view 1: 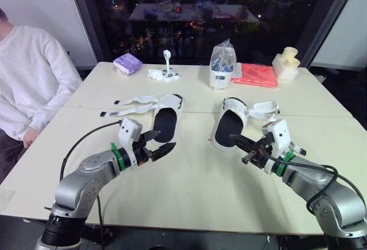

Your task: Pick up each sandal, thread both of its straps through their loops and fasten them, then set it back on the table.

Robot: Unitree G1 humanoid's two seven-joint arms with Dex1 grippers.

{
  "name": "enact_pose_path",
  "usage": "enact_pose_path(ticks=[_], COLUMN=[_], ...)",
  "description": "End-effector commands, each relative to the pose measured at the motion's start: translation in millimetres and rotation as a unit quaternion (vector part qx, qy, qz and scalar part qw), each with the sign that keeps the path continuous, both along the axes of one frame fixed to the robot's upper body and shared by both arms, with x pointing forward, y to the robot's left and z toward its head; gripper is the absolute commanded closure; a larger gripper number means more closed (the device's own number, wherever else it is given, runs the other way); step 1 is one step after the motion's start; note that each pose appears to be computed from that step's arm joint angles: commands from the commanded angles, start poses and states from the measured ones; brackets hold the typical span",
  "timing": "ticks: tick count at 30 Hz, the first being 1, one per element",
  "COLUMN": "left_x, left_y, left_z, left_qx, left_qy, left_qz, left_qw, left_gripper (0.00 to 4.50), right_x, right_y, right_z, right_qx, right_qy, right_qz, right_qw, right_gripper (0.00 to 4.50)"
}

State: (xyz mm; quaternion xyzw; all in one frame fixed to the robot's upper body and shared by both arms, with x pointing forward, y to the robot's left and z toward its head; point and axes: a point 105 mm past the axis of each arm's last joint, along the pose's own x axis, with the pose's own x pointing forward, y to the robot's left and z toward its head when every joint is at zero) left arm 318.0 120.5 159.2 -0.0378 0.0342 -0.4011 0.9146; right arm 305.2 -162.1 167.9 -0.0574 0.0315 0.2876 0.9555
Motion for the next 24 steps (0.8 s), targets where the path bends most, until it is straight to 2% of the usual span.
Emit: enact_pose_path(ticks=[1,2,5,8,9,13,18,24], left_x=[5,6,10,12,13,16,17,15], left_y=[4,4,7,7,7,3,7,7], left_z=[15,16,15,15,16,17,18,16], left_qx=[-0.003,-0.003,-0.001,-0.002,-0.002,0.0,0.004,0.008], left_qy=[-0.036,-0.037,-0.04,-0.043,-0.044,-0.051,-0.058,-0.062], left_qz=[0.014,0.017,0.027,0.032,0.032,0.028,0.037,0.042], left_qw=[0.999,0.999,0.999,0.999,0.999,0.998,0.998,0.997], left_gripper=[0.0,0.0,0.0,0.0,0.0,0.0,0.0,0.0], right_x=[13,19,42,68,77,110,140,169], right_y=[-8,-13,-19,-22,-23,-27,-26,-11], right_z=[11,10,14,19,19,14,8,10], right_qx=[-0.032,-0.042,-0.09,-0.131,-0.141,-0.238,-0.33,-0.381], right_qy=[-0.04,-0.039,-0.061,-0.079,-0.083,-0.102,-0.118,-0.141], right_qz=[-0.036,-0.054,-0.091,-0.124,-0.133,-0.154,-0.151,-0.16], right_qw=[0.998,0.997,0.99,0.98,0.977,0.954,0.924,0.9], right_gripper=[3.93,3.59,2.15,0.46,0.04,0.04,0.04,0.04])
